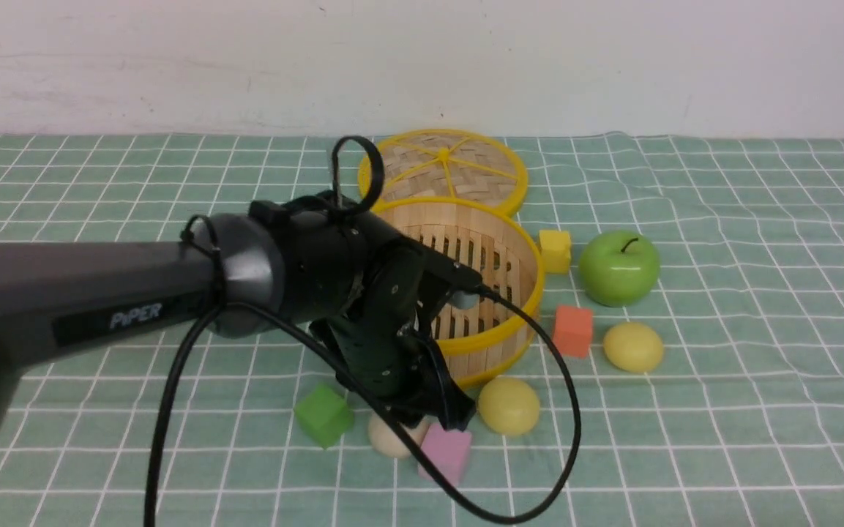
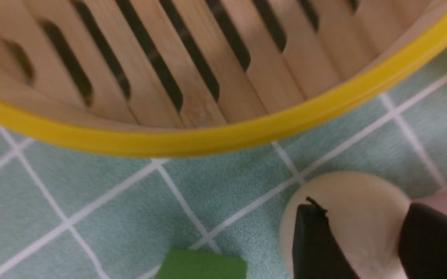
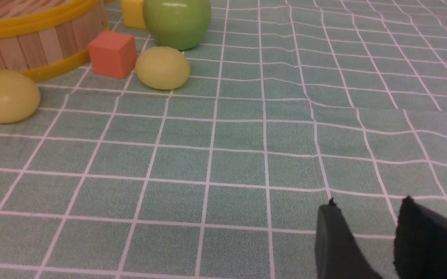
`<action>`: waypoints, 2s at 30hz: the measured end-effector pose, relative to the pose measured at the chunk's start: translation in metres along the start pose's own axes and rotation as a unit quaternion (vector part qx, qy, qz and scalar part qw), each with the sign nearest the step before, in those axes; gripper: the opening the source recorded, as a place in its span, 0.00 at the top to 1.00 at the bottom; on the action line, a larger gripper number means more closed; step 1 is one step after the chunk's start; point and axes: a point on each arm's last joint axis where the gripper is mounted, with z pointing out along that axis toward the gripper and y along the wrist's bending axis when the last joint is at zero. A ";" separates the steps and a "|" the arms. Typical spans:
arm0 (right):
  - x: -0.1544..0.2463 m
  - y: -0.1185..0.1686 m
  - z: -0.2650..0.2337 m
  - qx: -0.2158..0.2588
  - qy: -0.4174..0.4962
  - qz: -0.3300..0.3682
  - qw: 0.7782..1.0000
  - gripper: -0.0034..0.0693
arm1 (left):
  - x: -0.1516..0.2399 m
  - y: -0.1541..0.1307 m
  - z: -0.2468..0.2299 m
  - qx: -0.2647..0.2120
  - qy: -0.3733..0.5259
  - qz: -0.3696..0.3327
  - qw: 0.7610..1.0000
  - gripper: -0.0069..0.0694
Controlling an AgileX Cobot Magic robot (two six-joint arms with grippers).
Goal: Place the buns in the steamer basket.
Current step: Use the left arm to grab a steamed stuffed bun, then use the left arm to put the steamed stuffed bun into the steamer, then use the right arm to grab a steamed stuffed bun
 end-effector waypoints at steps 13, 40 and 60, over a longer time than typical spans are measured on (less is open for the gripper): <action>0.000 0.000 0.000 0.000 0.000 0.000 1.000 0.62 | 0.003 -0.002 -0.006 0.015 0.015 -0.021 1.000 0.89; 0.000 0.000 0.000 0.000 0.000 0.000 1.000 0.62 | -0.093 0.035 -0.005 -0.003 -0.064 -0.061 0.996 0.90; 0.000 0.000 0.000 0.000 0.000 0.000 1.000 0.62 | -0.098 0.039 -0.037 0.020 -0.044 -0.095 0.994 0.31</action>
